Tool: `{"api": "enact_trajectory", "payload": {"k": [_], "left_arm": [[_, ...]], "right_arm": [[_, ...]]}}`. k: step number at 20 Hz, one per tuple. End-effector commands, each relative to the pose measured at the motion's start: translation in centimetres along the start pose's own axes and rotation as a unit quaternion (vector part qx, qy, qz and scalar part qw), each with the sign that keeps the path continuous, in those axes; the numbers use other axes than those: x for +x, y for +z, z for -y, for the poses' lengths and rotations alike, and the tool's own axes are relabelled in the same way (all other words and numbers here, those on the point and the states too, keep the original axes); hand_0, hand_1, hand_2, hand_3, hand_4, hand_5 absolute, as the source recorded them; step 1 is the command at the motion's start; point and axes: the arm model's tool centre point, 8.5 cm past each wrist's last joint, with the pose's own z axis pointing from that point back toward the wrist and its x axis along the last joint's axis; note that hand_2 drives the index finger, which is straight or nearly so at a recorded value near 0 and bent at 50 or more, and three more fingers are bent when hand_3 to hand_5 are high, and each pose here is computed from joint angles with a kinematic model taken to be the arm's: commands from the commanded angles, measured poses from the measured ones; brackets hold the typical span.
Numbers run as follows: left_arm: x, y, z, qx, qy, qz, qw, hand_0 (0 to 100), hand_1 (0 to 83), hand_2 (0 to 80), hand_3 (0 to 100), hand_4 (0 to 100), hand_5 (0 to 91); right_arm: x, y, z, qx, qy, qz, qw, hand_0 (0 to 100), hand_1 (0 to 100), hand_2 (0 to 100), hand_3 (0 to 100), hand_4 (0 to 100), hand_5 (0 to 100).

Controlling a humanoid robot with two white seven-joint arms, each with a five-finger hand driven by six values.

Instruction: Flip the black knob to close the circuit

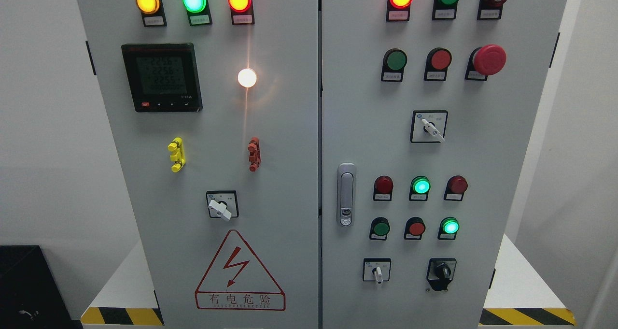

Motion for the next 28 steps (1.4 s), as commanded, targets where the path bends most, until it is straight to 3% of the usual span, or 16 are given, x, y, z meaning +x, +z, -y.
{"api": "enact_trajectory", "payload": {"k": [1, 10, 14, 28], "left_arm": [[-0.6, 0.0, 0.1, -0.002, 0.001, 0.0, 1.0, 12, 55.6, 0.0, 0, 0, 0.0], [-0.6, 0.0, 0.1, -0.002, 0.001, 0.0, 1.0, 12, 55.6, 0.0, 0, 0, 0.0], [-0.6, 0.0, 0.1, -0.002, 0.001, 0.0, 1.0, 12, 55.6, 0.0, 0, 0, 0.0], [-0.6, 0.0, 0.1, -0.002, 0.001, 0.0, 1.0, 12, 55.6, 0.0, 0, 0, 0.0]], "right_arm": [[0.2, 0.0, 0.0, -0.001, -0.013, 0.007, 1.0, 0, 7, 0, 0, 0, 0], [0.5, 0.0, 0.1, 0.0, -0.012, 0.012, 1.0, 0, 7, 0, 0, 0, 0], [2.1, 0.2, 0.5, -0.004, -0.006, 0.044, 0.999, 0, 7, 0, 0, 0, 0], [2.9, 0.3, 0.8, -0.007, -0.003, 0.045, 0.999, 0, 6, 0, 0, 0, 0]]}}
